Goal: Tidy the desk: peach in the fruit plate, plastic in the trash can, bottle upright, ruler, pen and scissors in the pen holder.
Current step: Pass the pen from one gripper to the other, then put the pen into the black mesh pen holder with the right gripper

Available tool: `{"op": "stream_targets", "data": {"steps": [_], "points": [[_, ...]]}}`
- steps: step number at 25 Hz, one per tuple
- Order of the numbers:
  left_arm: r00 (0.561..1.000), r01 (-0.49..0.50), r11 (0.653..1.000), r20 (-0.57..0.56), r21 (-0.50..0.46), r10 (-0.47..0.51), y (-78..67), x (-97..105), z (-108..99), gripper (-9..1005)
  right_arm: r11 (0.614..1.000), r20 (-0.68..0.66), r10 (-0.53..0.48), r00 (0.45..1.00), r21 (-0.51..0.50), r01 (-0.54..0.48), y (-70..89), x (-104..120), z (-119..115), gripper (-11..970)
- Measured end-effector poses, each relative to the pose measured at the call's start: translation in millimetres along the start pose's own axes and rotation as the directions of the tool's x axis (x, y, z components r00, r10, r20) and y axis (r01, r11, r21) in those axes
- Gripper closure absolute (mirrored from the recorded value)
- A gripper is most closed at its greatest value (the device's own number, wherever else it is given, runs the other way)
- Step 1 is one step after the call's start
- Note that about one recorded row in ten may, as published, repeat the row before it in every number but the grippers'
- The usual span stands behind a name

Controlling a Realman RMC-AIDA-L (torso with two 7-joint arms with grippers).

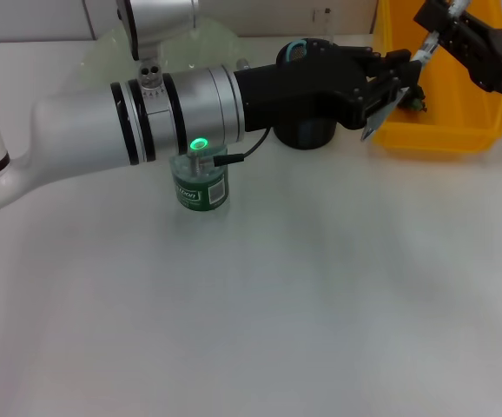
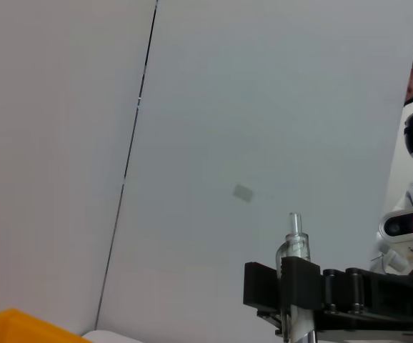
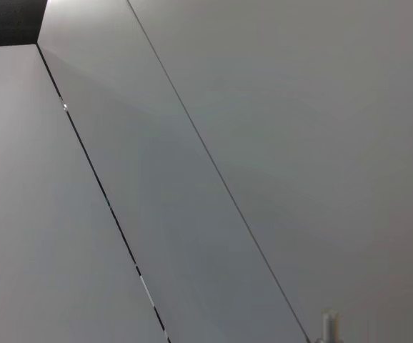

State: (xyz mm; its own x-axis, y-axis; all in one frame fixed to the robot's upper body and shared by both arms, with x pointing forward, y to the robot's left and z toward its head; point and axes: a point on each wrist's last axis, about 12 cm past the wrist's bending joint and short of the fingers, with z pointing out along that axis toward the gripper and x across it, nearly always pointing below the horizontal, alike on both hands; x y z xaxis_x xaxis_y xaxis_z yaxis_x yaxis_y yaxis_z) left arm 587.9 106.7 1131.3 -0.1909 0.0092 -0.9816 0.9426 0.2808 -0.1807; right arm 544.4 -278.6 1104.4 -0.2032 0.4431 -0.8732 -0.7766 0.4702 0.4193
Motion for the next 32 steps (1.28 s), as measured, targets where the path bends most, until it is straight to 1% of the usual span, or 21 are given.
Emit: {"op": "stream_targets", "data": {"steps": [10, 20, 25, 26, 27, 28, 29, 30, 32], "points": [[1.0, -0.024, 1.0, 0.002, 0.001, 0.024, -0.7, 0, 0, 866, 1.0, 0.006, 0.006, 1.0, 0.001, -0.006, 0.0, 0, 0, 768], [1.0, -0.006, 1.0, 0.007, -0.012, 0.006, 0.5, 2, -2, 870, 1.0, 0.019, 0.005, 1.0, 0.01, -0.006, -0.4, -1, -2, 750], [1.0, -0.002, 1.0, 0.021, -0.02, 0.002, 0.2, 3, -7, 732, 1.0, 0.027, -0.004, 1.0, 0.014, 0.003, -0.8, -3, -4, 741], [0.999, 0.005, 1.0, 0.051, -0.019, -0.004, -0.6, 2, -14, 704, 1.0, 0.03, -0.008, 1.0, 0.017, 0.007, -1.2, -4, -5, 740], [0.998, 0.006, 1.0, 0.057, -0.018, -0.005, -0.8, 2, -15, 604, 1.0, 0.036, -0.017, 0.999, 0.023, 0.016, -2.0, -6, -6, 738], [0.997, 0.01, 1.0, 0.077, -0.014, -0.009, -1.7, 2, -21, 505, 0.999, 0.042, -0.026, 0.999, 0.032, 0.024, -3.0, -8, -8, 736], [0.995, 0.009, 1.0, 0.097, -0.005, -0.009, -3.2, 2, -26, 462, 0.998, 0.051, -0.038, 0.998, 0.044, 0.035, -4.3, -10, -10, 734], [0.995, 0.009, 1.0, 0.097, -0.005, -0.009, -3.2, 2, -26, 420, 0.997, 0.062, -0.049, 0.997, 0.057, 0.046, -5.9, -13, -12, 732], [0.986, -0.002, 0.999, 0.168, 0.033, -0.003, -10.5, 6, -49, 335, 0.994, 0.088, -0.075, 0.993, 0.082, 0.068, -9.0, -19, -15, 729]]}}
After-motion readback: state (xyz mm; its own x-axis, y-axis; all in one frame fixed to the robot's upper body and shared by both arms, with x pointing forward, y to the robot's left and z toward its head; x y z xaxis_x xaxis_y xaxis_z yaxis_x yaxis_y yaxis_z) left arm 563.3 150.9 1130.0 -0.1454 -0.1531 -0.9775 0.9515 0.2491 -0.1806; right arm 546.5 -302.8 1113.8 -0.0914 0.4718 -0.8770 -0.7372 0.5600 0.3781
